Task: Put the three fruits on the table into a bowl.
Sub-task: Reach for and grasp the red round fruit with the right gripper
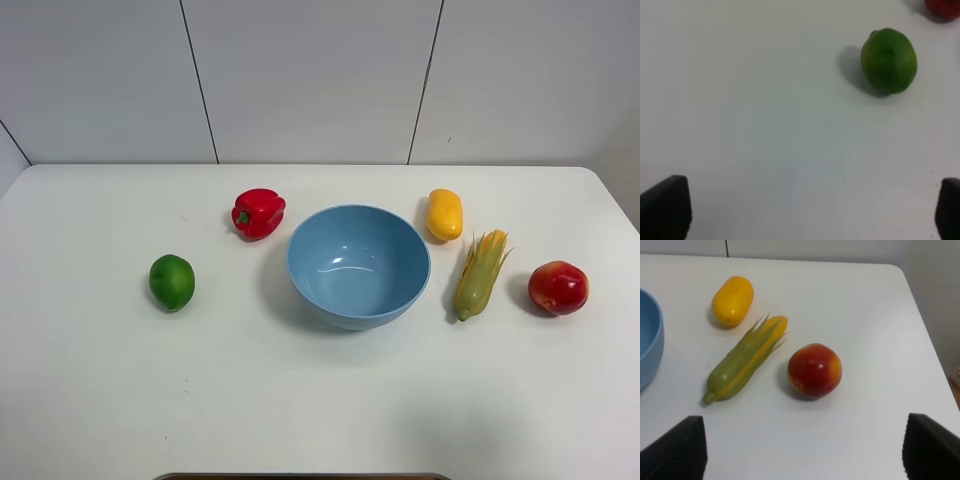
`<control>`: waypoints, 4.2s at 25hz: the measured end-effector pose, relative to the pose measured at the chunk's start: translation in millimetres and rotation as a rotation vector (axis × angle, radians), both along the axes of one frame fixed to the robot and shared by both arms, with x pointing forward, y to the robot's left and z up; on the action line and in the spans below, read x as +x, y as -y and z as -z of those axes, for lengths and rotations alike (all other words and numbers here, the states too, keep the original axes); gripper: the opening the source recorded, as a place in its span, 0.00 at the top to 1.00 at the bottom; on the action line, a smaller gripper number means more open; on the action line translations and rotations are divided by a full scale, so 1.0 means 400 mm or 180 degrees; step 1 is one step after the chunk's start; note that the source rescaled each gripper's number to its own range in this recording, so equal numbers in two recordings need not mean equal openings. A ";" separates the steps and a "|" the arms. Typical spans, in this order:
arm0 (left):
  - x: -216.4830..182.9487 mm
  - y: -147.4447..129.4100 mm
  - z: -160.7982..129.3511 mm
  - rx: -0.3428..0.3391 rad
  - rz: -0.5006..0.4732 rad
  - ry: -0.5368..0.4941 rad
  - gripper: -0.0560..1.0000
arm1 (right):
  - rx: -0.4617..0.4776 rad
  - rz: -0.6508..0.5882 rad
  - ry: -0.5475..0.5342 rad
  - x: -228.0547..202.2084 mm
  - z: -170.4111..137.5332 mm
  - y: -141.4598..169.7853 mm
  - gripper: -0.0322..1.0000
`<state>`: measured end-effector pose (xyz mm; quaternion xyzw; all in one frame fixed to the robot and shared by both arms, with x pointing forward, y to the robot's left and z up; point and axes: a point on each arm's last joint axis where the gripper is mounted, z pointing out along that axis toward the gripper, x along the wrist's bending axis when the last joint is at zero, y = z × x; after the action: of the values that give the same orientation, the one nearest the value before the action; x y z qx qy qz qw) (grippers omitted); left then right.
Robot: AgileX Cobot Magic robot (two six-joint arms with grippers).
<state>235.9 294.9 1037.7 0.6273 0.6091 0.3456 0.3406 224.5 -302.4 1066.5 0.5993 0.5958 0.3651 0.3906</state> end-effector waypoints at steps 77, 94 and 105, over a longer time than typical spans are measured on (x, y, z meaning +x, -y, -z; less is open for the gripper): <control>0.000 0.000 0.000 0.0000 0.0000 0.0000 0.00 | 0.0747 0.0379 -0.3496 0.861 0.370 0.154 0.28; 0.000 0.000 0.000 0.0000 0.0000 0.0000 0.00 | 0.0763 0.0406 -0.3565 0.879 0.458 0.159 0.28; 0.000 0.000 0.000 0.0000 0.0000 0.0000 0.00 | 0.0756 0.0415 -0.3494 0.884 0.458 0.160 0.28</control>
<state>235.9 294.9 1037.7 0.6273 0.6091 0.3456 0.3406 578.2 -366.4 883.2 0.7767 0.6282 0.0395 -0.0250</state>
